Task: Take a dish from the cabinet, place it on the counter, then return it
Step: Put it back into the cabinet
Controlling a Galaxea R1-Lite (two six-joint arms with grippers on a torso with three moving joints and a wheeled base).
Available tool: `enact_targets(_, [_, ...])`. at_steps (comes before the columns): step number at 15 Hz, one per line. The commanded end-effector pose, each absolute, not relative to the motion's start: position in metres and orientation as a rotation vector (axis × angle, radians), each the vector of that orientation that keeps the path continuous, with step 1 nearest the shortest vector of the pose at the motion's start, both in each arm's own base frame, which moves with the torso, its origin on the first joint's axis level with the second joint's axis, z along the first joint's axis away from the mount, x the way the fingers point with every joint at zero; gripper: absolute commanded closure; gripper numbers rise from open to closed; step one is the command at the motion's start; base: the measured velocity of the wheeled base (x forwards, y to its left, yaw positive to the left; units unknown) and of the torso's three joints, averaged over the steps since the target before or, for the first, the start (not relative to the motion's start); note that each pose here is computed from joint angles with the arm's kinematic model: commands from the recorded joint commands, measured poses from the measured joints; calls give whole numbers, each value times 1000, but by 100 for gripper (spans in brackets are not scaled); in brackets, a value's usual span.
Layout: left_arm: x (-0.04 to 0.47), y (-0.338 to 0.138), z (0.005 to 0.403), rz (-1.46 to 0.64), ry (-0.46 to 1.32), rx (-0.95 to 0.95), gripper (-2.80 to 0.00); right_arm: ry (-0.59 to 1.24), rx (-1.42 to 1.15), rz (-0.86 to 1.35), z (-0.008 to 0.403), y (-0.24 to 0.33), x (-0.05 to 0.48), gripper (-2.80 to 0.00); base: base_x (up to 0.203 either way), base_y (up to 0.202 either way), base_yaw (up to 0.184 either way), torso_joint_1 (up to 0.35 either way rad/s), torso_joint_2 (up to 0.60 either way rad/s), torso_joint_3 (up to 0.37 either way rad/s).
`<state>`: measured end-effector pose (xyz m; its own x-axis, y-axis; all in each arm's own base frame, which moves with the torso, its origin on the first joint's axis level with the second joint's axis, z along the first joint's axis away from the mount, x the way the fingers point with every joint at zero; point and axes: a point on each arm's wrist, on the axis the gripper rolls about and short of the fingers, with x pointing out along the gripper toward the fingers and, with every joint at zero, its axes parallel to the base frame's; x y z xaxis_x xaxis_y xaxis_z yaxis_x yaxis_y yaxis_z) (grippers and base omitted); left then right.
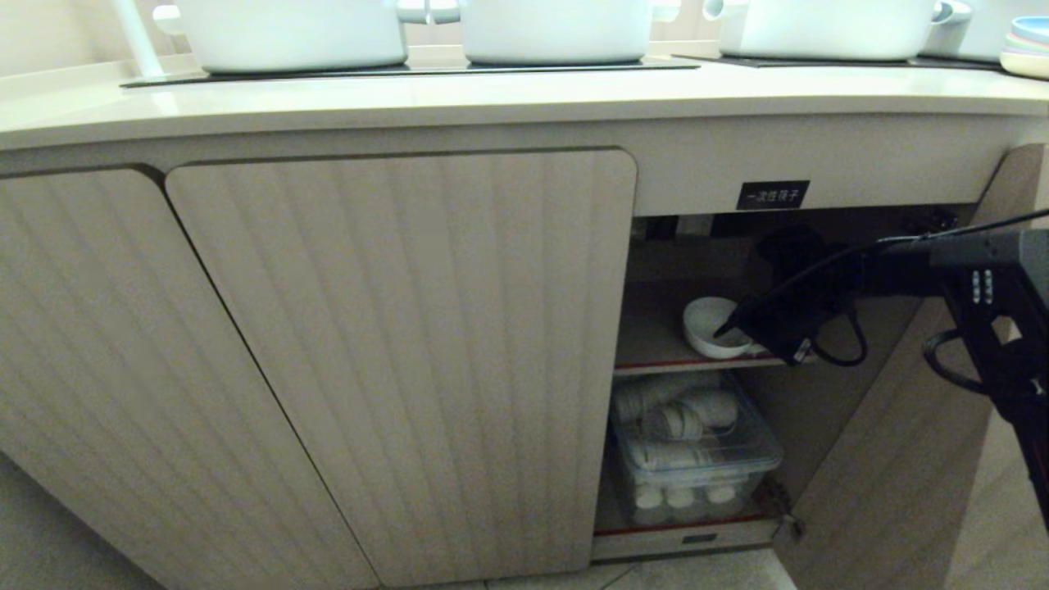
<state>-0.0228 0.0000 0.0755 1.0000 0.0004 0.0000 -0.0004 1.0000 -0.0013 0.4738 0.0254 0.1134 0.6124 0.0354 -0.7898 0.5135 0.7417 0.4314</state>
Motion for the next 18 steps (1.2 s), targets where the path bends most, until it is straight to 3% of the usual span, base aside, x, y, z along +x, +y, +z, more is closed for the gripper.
enact_targets(1, [-23, 0, 75, 0, 0, -1, 0, 883, 698, -312, 112, 25, 474, 0, 0, 0, 0, 0, 0, 0])
enact_targets(18, [-23, 0, 76, 0, -1, -2, 0, 761, 666, -297, 109, 24, 488, 0, 0, 0, 0, 0, 0, 0])
